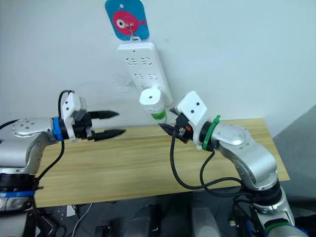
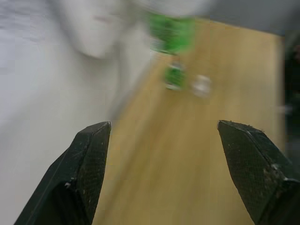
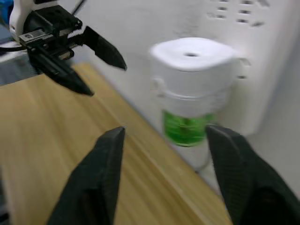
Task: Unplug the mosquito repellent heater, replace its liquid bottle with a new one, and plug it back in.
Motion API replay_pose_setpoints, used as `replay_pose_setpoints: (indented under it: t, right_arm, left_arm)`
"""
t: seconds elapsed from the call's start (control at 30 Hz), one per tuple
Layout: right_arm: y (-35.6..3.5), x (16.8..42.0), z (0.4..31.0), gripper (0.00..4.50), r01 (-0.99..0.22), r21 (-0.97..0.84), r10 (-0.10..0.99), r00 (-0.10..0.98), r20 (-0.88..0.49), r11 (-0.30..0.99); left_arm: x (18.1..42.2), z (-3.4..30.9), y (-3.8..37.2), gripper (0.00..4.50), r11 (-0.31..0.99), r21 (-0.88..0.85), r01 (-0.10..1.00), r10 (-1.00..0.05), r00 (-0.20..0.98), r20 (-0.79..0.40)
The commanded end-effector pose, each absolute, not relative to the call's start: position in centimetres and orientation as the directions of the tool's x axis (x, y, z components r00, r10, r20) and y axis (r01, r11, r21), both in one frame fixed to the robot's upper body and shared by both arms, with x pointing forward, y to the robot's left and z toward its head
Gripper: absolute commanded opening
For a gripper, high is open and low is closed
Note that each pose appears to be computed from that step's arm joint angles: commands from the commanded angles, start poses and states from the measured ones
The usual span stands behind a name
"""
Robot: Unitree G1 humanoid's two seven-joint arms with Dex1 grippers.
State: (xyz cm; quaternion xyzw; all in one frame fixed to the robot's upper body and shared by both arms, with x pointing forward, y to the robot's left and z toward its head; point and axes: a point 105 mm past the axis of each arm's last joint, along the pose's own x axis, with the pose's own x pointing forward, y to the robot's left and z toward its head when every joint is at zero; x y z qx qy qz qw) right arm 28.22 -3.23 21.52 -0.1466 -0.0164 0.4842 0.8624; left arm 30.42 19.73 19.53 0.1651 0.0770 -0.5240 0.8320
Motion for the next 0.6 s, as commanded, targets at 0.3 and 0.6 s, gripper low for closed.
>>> replay_pose_setpoints:
  t: [0.3,0.6]
  right_arm:
    - [-1.3,29.4,23.2,0.03,-0.786,-0.331,0.833,0.553,0.004,0.523]
    - [-1.5,31.1,23.0,0.03,-0.732,-0.336,0.781,0.625,0.017,0.593]
  left_arm:
    - [26.6,21.9,15.5,3.83,0.208,0.123,0.97,-0.926,0.236,-0.294]
    - [27.2,22.4,14.9,3.83,0.212,0.148,0.966,-0.932,0.246,-0.268]
